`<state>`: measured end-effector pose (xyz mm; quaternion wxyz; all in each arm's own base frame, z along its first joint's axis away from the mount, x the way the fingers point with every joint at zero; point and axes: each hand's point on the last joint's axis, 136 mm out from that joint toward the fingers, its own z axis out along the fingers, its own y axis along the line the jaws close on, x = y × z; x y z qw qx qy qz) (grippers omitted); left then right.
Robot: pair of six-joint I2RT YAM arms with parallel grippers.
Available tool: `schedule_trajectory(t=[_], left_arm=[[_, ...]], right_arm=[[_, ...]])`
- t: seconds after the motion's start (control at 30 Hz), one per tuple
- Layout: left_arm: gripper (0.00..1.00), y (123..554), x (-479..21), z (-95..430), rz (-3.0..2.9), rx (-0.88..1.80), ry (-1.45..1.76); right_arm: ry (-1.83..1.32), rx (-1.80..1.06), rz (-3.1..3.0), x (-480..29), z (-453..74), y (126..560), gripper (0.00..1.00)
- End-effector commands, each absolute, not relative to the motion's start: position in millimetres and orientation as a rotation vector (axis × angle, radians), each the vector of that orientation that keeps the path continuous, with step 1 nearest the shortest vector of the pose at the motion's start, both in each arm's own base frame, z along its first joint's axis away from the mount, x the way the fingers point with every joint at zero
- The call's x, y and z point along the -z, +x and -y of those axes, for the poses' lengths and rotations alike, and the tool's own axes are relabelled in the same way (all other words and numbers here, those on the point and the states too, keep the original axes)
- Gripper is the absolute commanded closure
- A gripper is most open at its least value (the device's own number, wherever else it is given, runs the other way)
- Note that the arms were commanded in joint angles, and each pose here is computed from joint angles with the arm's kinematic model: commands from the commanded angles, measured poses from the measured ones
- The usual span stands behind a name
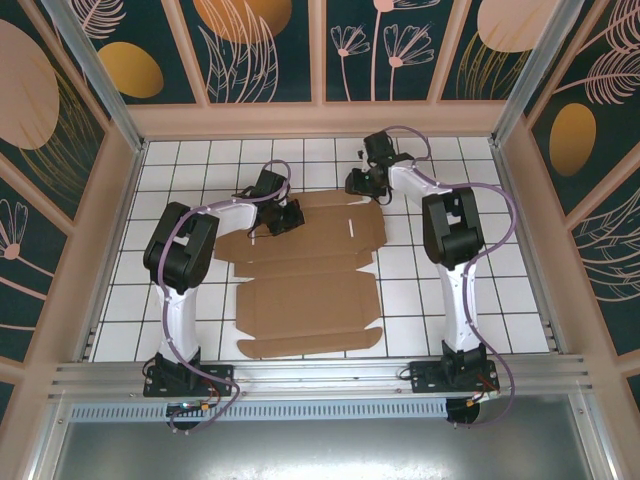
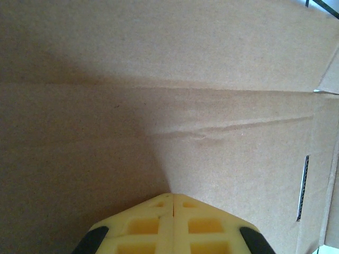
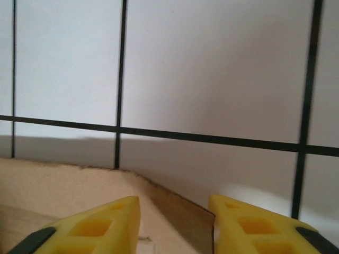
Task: Fold the paper box
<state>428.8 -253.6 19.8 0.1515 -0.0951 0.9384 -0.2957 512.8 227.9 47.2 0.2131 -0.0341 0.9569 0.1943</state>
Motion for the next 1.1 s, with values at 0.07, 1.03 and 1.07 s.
schedule_trajectory(t=[0.07, 1.03, 1.07], left_arm=[[1.0, 429.4, -14.4, 247.1, -2.711, 0.788, -0.257], [1.0, 434.2, -13.2, 243.8, -2.716, 0.73, -0.21], [1.0, 435.5, -14.4, 244.0, -2.712, 0.729, -0.208]], right_arm=[[-0.144, -0.668, -2.628, -69.5, -253.5, 494.6, 0.69], [-0.389, -0.6, -2.647, -46.1, -315.0, 485.1, 0.57], [-0.375, -0.614, -2.635, -52.0, -310.7, 485.4, 0.56]])
